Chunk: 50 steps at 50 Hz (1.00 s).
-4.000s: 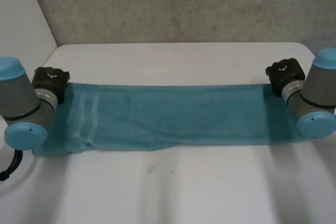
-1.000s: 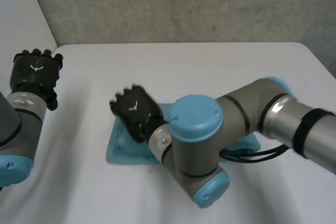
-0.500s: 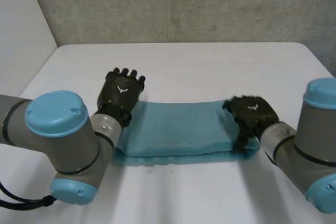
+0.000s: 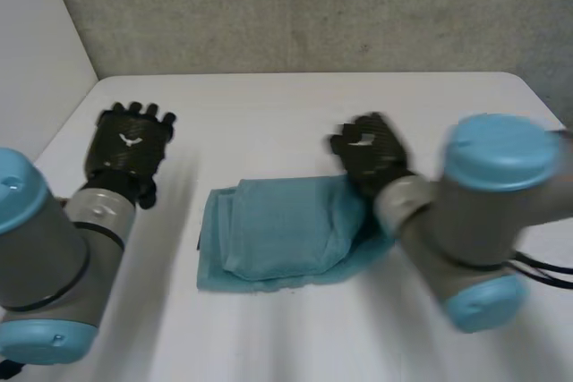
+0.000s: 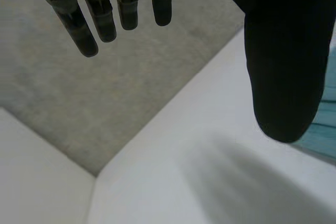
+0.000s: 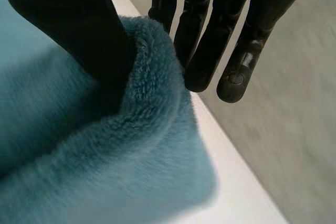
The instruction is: Fold the laundry
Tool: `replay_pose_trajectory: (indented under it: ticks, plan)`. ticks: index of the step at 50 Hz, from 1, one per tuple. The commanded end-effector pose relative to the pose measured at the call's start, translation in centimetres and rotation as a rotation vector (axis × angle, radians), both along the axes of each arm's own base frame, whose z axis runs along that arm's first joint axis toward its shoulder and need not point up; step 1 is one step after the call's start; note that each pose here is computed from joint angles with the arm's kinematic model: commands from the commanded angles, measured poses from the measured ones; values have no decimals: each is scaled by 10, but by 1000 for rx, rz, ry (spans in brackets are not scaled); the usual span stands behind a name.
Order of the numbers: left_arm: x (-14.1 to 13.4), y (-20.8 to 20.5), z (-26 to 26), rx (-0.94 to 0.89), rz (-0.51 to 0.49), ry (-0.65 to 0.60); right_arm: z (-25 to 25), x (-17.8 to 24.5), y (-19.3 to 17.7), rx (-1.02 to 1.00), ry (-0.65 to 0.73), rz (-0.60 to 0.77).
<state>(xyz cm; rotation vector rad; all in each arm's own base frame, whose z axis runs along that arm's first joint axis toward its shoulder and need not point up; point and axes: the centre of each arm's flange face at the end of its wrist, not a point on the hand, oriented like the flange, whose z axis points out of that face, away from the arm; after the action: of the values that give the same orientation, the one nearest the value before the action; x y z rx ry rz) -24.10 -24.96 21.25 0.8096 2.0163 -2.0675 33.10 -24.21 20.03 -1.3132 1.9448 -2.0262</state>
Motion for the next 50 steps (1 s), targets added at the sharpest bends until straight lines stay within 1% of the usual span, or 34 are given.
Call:
replay_pose_trajectory:
  ticks: [1, 2, 3, 5, 8, 11, 13, 14, 16, 17, 18, 19, 20, 21, 22, 23, 24, 25, 26, 28, 29, 30, 31, 32, 33, 34, 36, 38, 40, 42, 43, 44, 46, 50]
  plan:
    - [18, 0, 21, -55, 56, 26, -33, 91, 94, -25, 45, 318]
    - [18, 0, 21, -55, 56, 26, -46, 98, 113, -13, 69, 370]
    - [20, -1, 21, -56, 63, 28, -46, 98, 113, -13, 70, 370]
    - [21, -1, 22, -57, 64, 28, -75, 105, 135, 14, 132, 444]
    - [21, -3, 22, -60, 64, 31, -86, 106, 137, 17, 155, 441]
    - [19, -5, 22, -63, 63, 32, -80, 106, 133, 9, 136, 423]
    - [18, -6, 23, -65, 60, 33, -40, 104, 123, -52, 48, 362]
    - [17, -8, 22, -67, 57, 34, -40, 104, 123, -52, 48, 361]
    - [12, -10, 20, -61, 46, 32, 0, 90, 96, -71, -82, 240]
    - [8, -13, 19, -61, 38, 32, 0, 90, 96, -71, -83, 240]
    - [8, -13, 19, -61, 38, 32, 15, 81, 85, -55, -144, 187]
    - [2, -14, 19, -65, 24, 35, 15, 81, 85, -55, -144, 186]
    - [-5, -14, 20, -67, 5, 43, 27, 71, 76, -35, -205, 143]
    - [-5, -14, 20, -67, 4, 43, 37, 63, 70, -17, -260, 115]
    - [-13, -14, 21, -68, -17, 59, 37, 63, 70, -17, -261, 115]
    - [-13, -14, 21, -68, -17, 60, 45, 55, 65, 6, -308, 92]
    - [-21, -14, 21, -63, -35, 85, 49, 46, 57, 30, -342, 59]
    - [-28, -13, 22, -57, -55, 118, 49, 45, 57, 30, -343, 58]
    - [-28, -13, 22, -57, -55, 118, 50, 35, 50, 60, -361, 25]
    - [-46, -6, 25, -34, -109, 193, 50, 25, 43, 89, -372, -6]
    - [-46, -6, 25, -34, -109, 194, 50, 16, 37, 118, -384, -39]
    - [-55, -1, 24, -14, -138, 224, 50, 16, 37, 118, -384, -40]
    - [-55, -1, 24, -14, -138, 225, 48, 7, 30, 154, -395, -75]
    - [-64, 4, 23, 7, -164, 251, 44, -1, 23, 193, -412, -113]
    - [-73, 9, 21, 34, -191, 271, 44, -1, 23, 194, -412, -113]
    - [-73, 9, 20, 34, -191, 271, 41, -8, 17, 235, -432, -145]
    - [-90, 19, 12, 96, -234, 297, 37, -15, 12, 280, -456, -168]
    - [-96, 22, 5, 135, -245, 304, 32, -25, 0, 354, -505, -189]
    - [-100, 24, -4, 179, -247, 307, 30, -29, -6, 383, -526, -190]
    - [-101, 27, -23, 285, -230, 311, 27, -32, -11, 415, -540, -183]
    - [-101, 27, -23, 286, -229, 311, 24, -32, -14, 448, -551, -169]
    - [-100, 28, -33, 337, -213, 311, 24, -32, -14, 448, -551, -169]
    - [-99, 29, -41, 379, -200, 308, 3, -28, -17, 534, -540, -149]
    - [-92, 31, -58, 470, -156, 271, -12, -21, -19, 583, -519, -133]
